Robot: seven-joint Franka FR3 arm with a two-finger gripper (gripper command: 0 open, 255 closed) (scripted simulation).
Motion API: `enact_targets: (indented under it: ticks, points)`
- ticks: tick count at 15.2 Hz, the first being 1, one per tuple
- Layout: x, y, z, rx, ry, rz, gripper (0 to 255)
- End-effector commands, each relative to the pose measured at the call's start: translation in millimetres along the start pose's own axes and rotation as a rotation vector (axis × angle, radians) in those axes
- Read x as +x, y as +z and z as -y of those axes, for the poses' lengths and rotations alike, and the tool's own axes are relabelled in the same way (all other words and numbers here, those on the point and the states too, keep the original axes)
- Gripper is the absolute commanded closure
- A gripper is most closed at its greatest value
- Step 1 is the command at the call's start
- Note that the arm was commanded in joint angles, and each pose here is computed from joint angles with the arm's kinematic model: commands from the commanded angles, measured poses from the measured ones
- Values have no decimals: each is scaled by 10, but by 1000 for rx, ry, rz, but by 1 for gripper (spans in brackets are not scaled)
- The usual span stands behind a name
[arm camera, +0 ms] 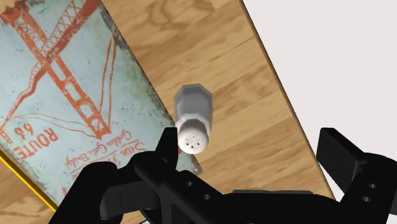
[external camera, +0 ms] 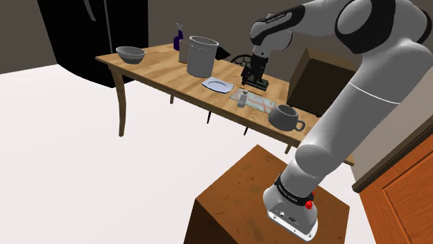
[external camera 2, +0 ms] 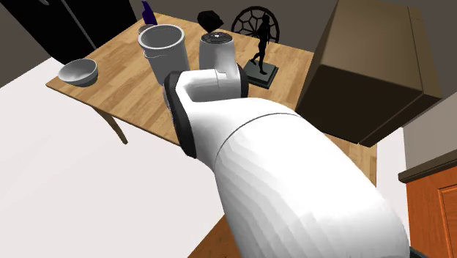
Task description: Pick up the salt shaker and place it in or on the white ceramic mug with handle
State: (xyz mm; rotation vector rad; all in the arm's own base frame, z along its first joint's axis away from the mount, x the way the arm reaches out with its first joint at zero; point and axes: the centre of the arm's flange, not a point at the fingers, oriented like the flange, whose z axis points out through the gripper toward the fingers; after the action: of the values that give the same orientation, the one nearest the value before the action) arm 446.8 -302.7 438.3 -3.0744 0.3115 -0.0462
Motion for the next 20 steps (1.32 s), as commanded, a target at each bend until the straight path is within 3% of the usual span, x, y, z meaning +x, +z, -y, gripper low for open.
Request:
enact_targets:
  ticks: [1, 4, 11, 19, 20]
  points:
    - [134, 152, -190, 10, 5, 5, 0]
    - [283, 343, -442, 22, 12, 12, 0]
    - [279, 713, -434, 22, 12, 12, 0]
    - [278, 743, -434, 22, 12, 12, 0]
    - [278, 743, -434, 22, 12, 12, 255]
